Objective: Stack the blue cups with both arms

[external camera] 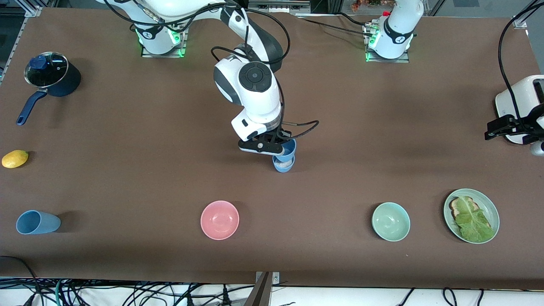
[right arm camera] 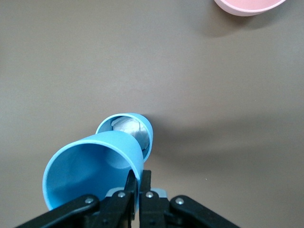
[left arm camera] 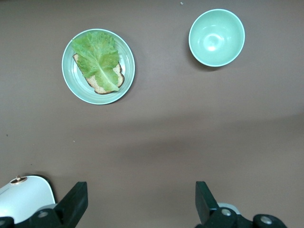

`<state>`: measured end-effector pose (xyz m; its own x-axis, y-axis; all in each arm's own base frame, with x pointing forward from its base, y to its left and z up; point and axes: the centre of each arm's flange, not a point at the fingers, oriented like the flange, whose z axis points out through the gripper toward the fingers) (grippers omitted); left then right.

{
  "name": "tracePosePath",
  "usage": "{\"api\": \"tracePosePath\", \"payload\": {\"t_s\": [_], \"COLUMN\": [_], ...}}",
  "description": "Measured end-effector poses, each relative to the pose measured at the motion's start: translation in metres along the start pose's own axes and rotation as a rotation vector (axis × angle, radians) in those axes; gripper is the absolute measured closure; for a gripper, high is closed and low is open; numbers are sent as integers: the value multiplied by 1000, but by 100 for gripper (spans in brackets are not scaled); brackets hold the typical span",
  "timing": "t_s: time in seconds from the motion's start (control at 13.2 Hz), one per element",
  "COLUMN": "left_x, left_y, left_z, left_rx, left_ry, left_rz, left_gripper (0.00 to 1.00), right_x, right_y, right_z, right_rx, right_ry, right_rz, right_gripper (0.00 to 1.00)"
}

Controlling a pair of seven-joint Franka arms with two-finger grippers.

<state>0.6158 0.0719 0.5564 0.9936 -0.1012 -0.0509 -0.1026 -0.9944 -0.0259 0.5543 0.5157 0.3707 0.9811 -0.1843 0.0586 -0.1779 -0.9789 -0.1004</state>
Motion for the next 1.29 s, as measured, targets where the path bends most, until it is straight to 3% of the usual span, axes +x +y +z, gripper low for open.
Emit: {"api": "tracePosePath", "payload": {"t_s": [0.53, 0.68, 0.91, 0.98, 1.06, 1.29], "left_x": [5, 3, 0, 0, -1, -3], "left_y": [40, 46, 46, 46, 46, 47], "left_z": [-5, -12, -19, -20, -22, -25], "left_rx": [-28, -29, -30, -29, -29, -28], "left_ry": [-3, -3, -10, -9, -6, -6], "left_rz": [-80, -87, -88, -88, -89, -89], "left_gripper": [0, 0, 0, 0, 0, 0], "right_x": [5, 5, 6, 7, 11, 36], "right_y": [2, 2, 2, 3, 5, 24], "right_z": [1, 1, 0, 0, -1, -29], "right_rx": [4, 8, 11, 11, 12, 28], "right_ry": [11, 14, 17, 19, 23, 45], "right_rz": [6, 8, 9, 12, 17, 36], "right_gripper": [95, 91, 63, 63, 56, 26]}}
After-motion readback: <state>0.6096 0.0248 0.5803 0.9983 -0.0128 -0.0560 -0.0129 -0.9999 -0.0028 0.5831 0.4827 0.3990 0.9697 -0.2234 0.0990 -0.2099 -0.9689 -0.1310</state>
